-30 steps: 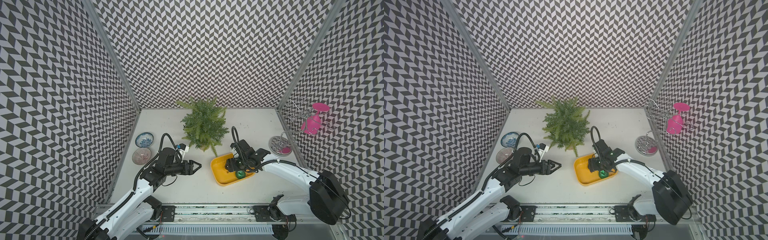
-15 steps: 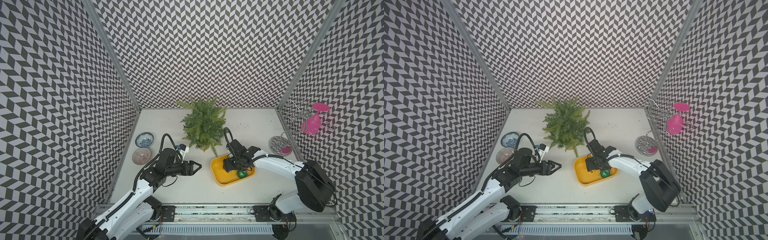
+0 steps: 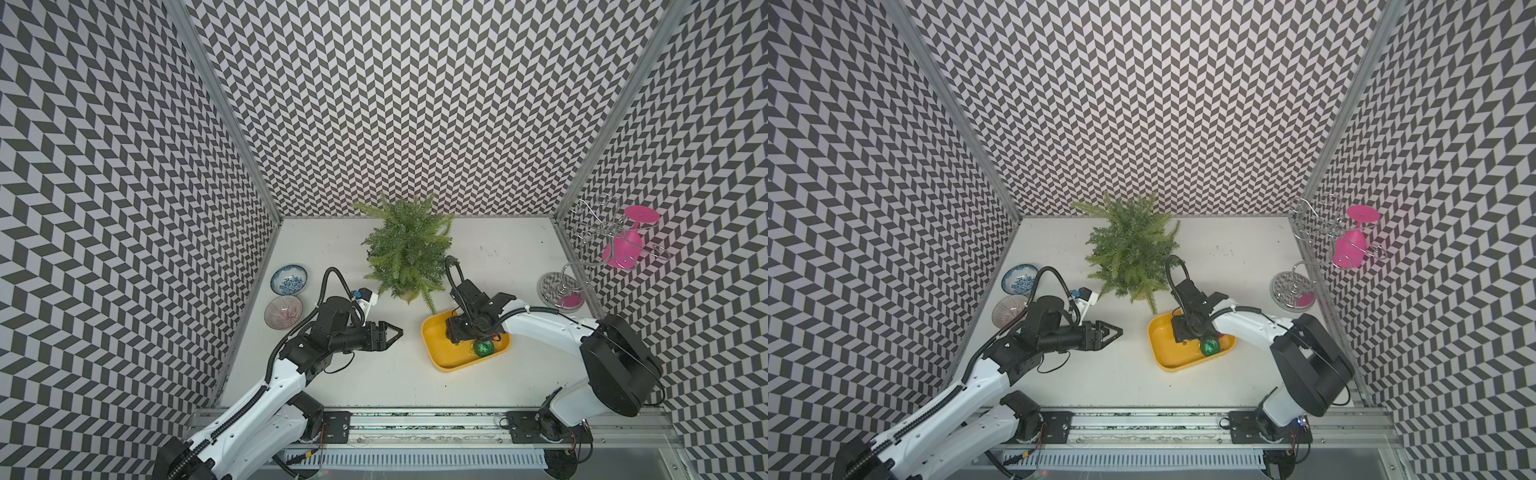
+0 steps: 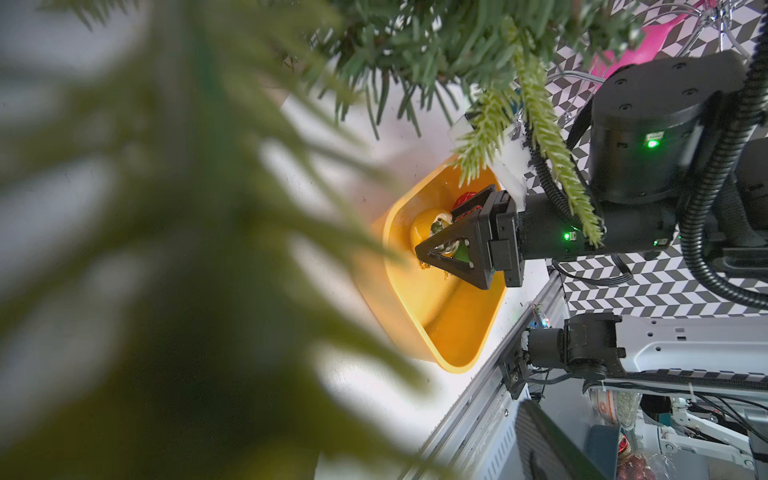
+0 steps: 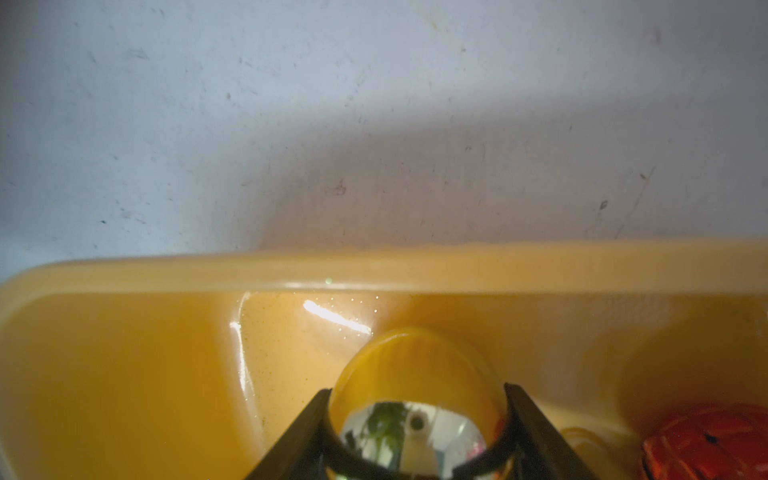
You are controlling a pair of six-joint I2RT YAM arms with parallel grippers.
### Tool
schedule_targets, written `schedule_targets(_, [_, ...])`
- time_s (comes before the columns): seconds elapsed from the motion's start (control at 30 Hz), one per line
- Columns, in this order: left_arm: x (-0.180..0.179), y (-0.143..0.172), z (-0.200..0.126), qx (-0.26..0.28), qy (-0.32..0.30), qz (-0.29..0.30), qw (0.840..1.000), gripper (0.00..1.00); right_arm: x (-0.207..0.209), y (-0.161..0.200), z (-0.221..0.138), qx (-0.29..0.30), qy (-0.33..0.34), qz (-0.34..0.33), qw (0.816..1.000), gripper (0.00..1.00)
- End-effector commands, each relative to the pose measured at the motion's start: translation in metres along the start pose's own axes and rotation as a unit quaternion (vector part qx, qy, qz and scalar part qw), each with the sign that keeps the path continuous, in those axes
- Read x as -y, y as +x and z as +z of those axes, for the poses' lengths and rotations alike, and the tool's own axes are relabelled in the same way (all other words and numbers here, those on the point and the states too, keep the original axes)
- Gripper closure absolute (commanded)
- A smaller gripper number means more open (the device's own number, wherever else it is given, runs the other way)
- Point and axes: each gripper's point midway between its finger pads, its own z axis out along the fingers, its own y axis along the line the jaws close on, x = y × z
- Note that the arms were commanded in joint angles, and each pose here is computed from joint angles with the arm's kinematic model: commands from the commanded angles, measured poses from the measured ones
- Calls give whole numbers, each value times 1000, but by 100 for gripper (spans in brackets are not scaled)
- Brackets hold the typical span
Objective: Decorate the small christmas tree with ornaments
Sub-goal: Pick up an ornament from the container.
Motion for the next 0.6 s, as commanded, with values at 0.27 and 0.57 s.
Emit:
schedule_targets(0.27, [17, -6, -14, 18, 14, 12, 1000, 25, -16, -24, -46, 69, -33, 8, 997, 40])
schedule_targets(0.57, [57, -30, -44, 84, 63, 58, 993, 28, -40, -42, -121, 157, -112, 13, 981, 40])
